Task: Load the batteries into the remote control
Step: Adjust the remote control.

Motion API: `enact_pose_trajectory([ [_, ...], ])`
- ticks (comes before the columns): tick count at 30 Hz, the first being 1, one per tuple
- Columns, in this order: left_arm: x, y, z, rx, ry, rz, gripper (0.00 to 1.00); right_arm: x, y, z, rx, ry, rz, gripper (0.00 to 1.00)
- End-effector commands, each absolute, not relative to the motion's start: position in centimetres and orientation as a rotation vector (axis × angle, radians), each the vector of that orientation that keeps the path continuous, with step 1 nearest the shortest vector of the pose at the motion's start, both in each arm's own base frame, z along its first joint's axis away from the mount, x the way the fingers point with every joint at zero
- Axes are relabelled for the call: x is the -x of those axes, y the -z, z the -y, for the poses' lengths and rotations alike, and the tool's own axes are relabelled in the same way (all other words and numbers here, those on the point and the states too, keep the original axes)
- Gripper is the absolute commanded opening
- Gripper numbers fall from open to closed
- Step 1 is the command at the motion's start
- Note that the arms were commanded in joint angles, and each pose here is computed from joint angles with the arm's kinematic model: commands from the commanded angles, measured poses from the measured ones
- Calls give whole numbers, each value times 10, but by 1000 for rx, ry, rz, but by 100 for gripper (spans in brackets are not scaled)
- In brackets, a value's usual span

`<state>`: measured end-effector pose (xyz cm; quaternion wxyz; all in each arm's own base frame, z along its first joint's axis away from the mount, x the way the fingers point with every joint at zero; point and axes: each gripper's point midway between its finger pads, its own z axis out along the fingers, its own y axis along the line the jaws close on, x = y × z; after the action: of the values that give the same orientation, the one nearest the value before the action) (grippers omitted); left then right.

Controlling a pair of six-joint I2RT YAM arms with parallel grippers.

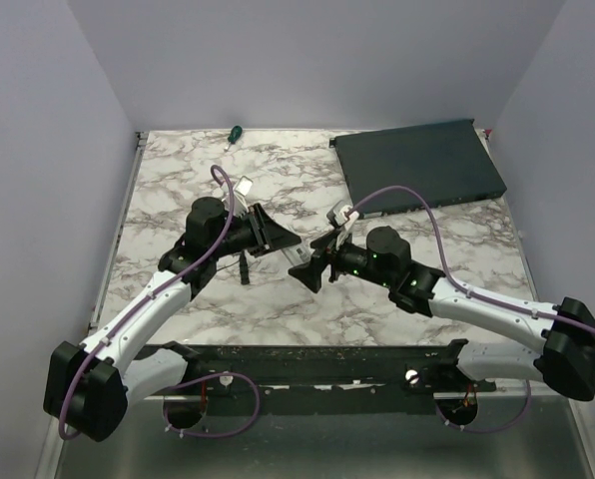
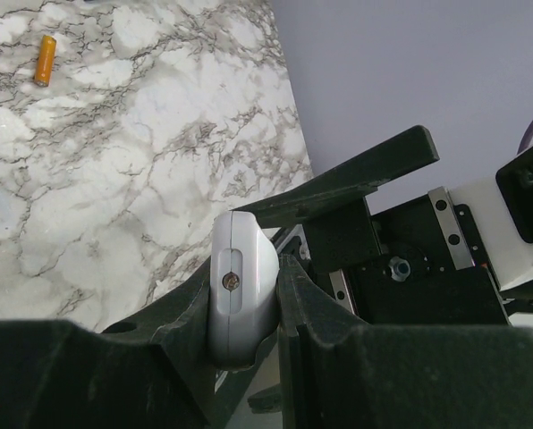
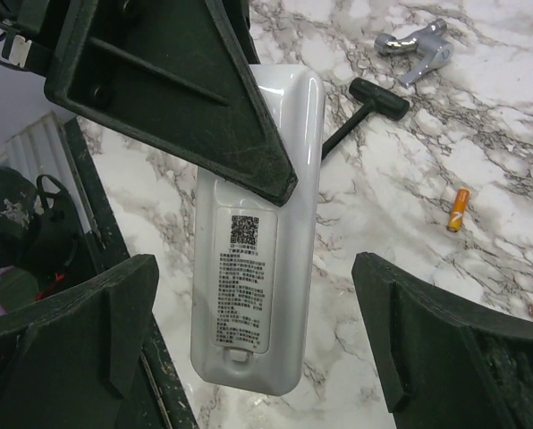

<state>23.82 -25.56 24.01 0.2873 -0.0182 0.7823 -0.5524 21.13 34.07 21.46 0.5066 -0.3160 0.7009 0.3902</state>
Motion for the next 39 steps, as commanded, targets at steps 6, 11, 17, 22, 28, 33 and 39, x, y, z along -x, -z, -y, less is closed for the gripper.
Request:
enact_pose_trajectory([
  [6, -245, -250, 259, 59, 1471, -2076, 0, -214, -234, -364, 737, -1012, -1626, 94],
  [11, -246, -250, 258, 69, 1464, -2078, 0, -215, -229, -370, 765, -988, -1645, 88],
  [17, -245, -248, 258, 80, 1466, -2081, 0, -212, -220, -374, 808, -954, -1668, 77],
  [22, -245, -248, 258, 87, 1467, -2081, 0, -217, -212, -373, 796, -912, -1717, 66],
  [28, -246, -249, 257, 91, 1466, -2074, 0, -217, -206, -374, 809, -899, -1746, 44],
  [33, -245, -248, 258, 92, 1470, -2077, 0, -215, -204, -378, 828, -907, -1765, 24],
  [39, -245, -248, 258, 90, 1473, -2077, 15, -212, -205, -381, 851, -923, -1780, 14],
])
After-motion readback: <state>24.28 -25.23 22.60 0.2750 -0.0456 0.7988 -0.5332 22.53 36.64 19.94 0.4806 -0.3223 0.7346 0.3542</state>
